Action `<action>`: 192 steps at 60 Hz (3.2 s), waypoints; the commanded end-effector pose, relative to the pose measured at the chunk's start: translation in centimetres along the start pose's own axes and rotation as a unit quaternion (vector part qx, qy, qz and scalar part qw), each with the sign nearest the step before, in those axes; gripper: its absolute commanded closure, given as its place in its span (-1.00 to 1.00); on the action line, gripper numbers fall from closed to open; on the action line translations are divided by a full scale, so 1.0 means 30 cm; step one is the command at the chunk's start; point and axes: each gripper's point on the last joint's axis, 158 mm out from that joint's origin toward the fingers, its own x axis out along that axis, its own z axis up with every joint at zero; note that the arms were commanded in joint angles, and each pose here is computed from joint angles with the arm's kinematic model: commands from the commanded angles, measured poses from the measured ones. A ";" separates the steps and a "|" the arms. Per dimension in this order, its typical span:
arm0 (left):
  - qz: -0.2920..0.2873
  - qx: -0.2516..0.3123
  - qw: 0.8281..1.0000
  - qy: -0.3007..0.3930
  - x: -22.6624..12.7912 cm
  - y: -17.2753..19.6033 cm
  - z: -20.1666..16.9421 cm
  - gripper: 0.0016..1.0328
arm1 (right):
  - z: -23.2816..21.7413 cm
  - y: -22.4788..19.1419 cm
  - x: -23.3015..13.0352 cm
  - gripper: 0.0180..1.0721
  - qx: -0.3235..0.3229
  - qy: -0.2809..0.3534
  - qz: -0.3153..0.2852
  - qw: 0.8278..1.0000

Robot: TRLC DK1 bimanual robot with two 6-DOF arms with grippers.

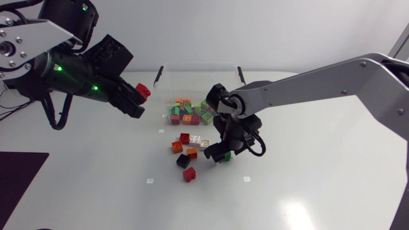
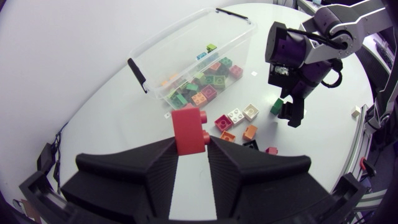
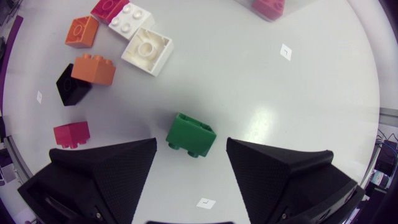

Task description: Place the duplo bricks in the container

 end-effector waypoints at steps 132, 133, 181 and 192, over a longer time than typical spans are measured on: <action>0.003 0.005 1.000 -0.021 0.006 0.015 0.081 0.53 | 0.083 -0.143 -0.154 0.37 0.225 -0.040 -0.027 0.973; 0.003 0.004 1.000 -0.021 0.010 0.016 0.083 0.53 | 0.090 -0.153 -0.170 0.37 0.226 -0.047 -0.030 0.973; 0.039 -0.056 0.990 -0.121 0.392 0.178 0.380 0.52 | 0.429 -0.230 -0.600 0.39 0.179 -0.254 0.031 0.950; 0.037 -0.076 0.990 -0.111 0.491 0.228 0.353 -0.01 | 0.514 -0.235 -0.600 0.39 0.171 -0.276 0.033 0.945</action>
